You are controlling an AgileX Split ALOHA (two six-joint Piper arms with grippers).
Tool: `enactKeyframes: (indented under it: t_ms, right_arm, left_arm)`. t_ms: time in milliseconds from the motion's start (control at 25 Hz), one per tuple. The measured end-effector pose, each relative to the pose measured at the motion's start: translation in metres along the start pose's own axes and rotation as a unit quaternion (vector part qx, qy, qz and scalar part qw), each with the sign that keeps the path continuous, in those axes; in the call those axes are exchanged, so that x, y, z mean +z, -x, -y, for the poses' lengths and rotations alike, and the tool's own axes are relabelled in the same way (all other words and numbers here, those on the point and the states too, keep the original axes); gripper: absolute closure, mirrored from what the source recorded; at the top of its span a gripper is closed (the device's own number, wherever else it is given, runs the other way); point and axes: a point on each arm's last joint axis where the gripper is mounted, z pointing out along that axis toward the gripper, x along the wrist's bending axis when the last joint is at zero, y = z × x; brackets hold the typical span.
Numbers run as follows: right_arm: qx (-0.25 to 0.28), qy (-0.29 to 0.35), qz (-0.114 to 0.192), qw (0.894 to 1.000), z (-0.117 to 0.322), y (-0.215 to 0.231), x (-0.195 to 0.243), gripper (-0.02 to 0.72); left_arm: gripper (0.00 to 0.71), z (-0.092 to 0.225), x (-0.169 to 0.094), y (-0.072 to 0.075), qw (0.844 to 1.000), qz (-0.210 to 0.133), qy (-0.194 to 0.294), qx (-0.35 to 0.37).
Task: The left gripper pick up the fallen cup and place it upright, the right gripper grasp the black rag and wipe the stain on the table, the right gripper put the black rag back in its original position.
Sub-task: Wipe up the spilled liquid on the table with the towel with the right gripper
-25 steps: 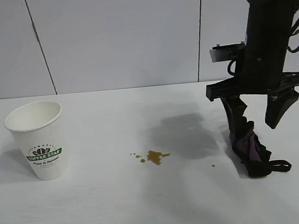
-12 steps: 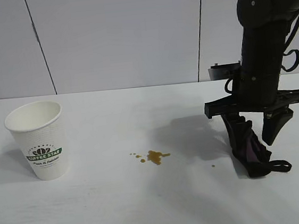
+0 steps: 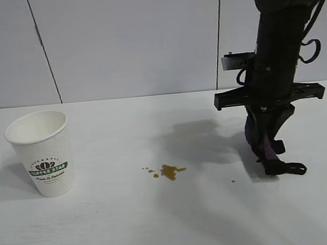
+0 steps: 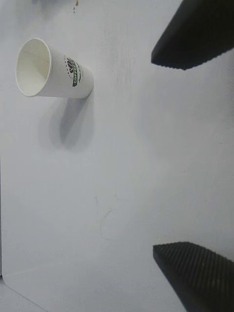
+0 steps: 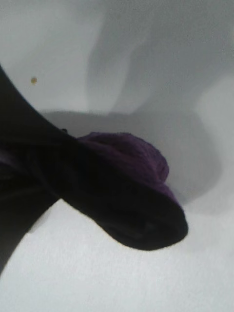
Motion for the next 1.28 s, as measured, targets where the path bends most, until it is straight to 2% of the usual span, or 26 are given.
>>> enactKeyframes:
  t_ms: [320, 760, 1280]
  right_arm:
    - [-0.05, 0.03, -0.044, 0.997, 0.003, -0.069, -0.007, 0.618]
    - [-0.011, 0.053, -0.114, 0.992, 0.005, -0.102, -0.004, 0.618]
    - [-0.006, 0.047, -0.141, 0.989, -0.002, -0.136, 0.03, 0.618]
  left_arm:
    - [0.016, 0.0, 0.0, 0.0, 1.0, 0.0, 0.0, 0.0]
    - [0.016, 0.0, 0.0, 0.0, 1.0, 0.0, 0.0, 0.0]
    - [0.016, 0.0, 0.0, 0.0, 1.0, 0.001, 0.0, -0.001]
